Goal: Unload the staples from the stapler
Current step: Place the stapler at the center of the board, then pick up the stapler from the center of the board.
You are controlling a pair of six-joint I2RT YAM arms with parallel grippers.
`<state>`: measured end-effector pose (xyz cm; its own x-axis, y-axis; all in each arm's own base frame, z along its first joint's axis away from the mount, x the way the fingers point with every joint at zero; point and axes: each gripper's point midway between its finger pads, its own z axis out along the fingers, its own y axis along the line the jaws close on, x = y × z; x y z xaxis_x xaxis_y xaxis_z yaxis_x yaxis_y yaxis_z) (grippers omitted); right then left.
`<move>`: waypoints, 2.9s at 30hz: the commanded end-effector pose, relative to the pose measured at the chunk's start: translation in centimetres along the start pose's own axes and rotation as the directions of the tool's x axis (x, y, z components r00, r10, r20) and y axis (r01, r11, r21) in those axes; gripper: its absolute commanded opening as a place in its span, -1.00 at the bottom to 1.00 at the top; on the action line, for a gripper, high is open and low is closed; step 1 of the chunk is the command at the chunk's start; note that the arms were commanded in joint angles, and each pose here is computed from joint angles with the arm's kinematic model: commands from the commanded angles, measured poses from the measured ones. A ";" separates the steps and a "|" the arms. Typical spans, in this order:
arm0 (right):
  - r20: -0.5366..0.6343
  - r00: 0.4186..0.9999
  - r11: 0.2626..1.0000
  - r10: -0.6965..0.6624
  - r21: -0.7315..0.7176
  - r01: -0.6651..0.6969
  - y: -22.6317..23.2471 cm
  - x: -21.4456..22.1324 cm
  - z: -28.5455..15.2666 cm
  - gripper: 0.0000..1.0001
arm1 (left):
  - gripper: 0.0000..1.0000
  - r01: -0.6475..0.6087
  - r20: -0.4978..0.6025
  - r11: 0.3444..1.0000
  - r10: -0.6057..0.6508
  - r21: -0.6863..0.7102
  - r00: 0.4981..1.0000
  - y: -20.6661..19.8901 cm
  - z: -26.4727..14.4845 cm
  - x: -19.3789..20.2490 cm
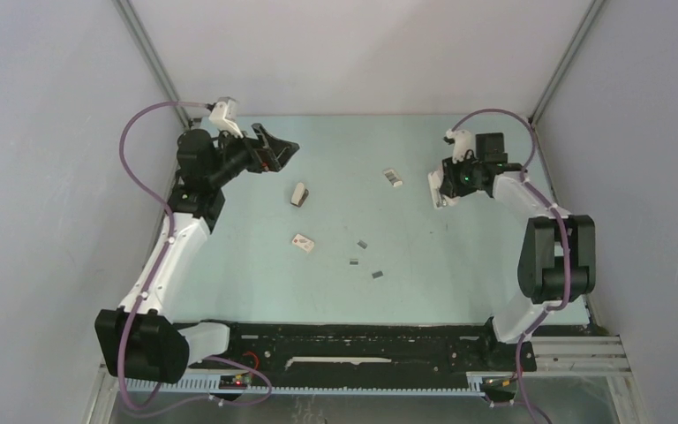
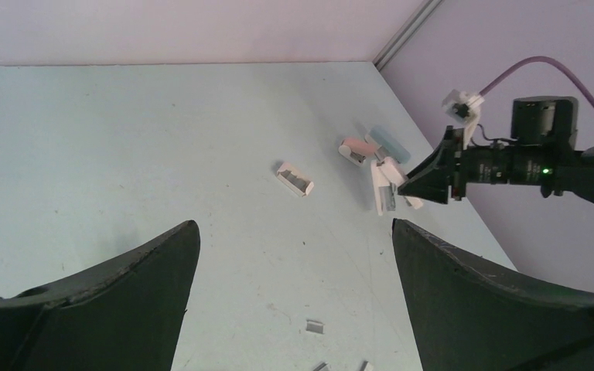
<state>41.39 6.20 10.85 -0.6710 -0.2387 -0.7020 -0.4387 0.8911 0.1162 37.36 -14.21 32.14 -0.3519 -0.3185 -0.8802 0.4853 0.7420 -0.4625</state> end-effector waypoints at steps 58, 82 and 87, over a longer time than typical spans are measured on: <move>0.471 0.865 0.633 -0.173 -0.620 0.464 18.5 -1.3 -14.9 0.86 | 1.00 0.106 -0.010 0.980 -0.109 -0.166 0.994 9.4 0.7 2.2; 0.417 0.872 0.650 -0.256 -0.593 0.474 18.5 -0.3 -13.1 0.86 | 1.00 -0.160 -0.484 0.910 -0.050 -0.383 0.874 13.4 4.4 12.8; 0.415 0.872 0.653 -0.259 -0.590 0.475 18.5 -0.3 -13.0 0.86 | 1.00 -0.170 -0.483 0.904 -0.045 -0.392 0.875 13.7 4.9 12.7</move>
<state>25.34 17.53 21.51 -0.2647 -0.2743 -0.9245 -0.9477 0.2510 0.1969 42.02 -11.16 12.43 -0.7495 -0.0607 -0.6592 0.1681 0.9457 -0.2783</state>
